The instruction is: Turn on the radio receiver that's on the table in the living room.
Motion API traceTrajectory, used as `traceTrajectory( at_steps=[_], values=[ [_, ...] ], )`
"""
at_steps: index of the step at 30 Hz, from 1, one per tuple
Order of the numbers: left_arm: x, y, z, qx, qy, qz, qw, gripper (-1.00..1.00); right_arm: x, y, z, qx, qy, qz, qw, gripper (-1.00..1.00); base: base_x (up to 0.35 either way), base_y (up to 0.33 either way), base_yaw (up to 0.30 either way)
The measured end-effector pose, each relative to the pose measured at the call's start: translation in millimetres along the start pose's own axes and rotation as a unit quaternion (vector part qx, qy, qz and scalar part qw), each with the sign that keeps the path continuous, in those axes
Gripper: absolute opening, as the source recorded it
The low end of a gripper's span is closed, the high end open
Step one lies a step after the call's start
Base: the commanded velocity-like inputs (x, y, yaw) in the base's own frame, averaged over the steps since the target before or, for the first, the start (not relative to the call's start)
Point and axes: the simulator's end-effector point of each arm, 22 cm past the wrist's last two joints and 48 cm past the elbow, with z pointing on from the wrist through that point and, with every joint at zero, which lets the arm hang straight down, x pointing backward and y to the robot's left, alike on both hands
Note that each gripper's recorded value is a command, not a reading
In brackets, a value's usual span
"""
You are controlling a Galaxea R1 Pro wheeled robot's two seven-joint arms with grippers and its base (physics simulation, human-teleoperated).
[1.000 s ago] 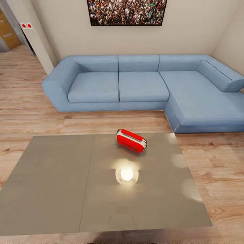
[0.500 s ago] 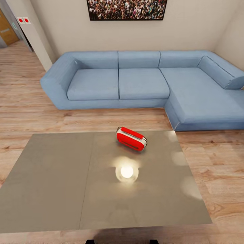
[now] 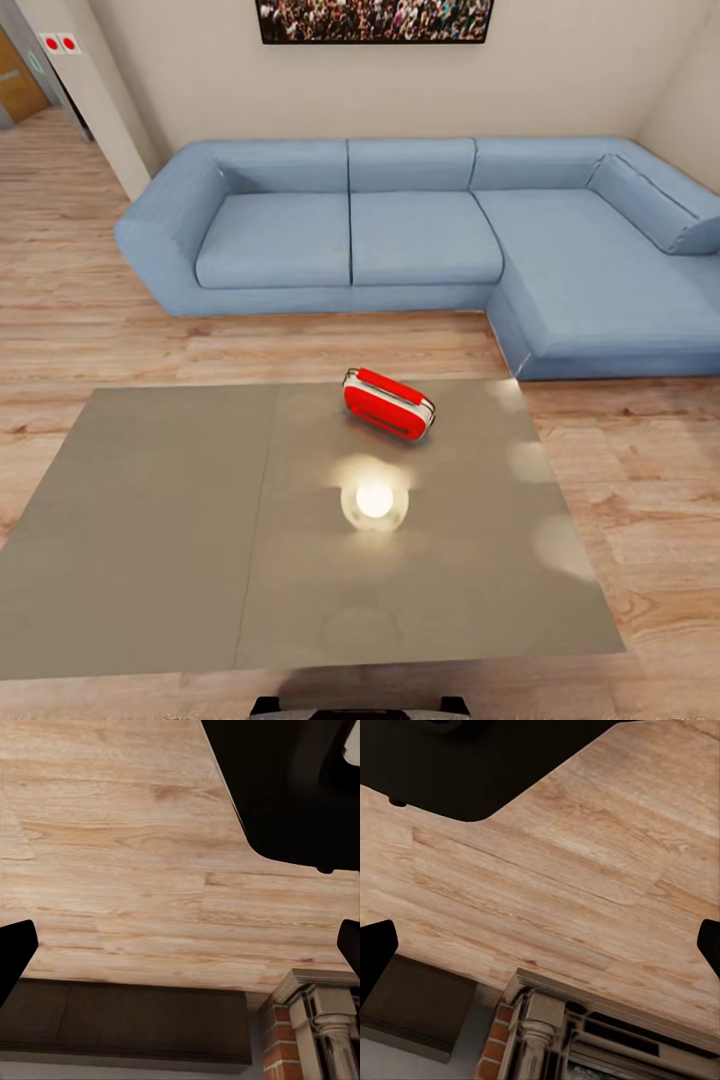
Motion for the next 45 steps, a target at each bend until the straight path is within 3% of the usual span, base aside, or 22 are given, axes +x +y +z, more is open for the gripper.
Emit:
traceTrajectory(
  at_steps=[45],
  values=[
    [27,2,-1.5,-0.003,0.036,0.0,0.9994,1.0,25,11,-2.2,-0.014,0.033,0.002,0.9994,1.0,0.0,0.0,0.0]
  ],
)
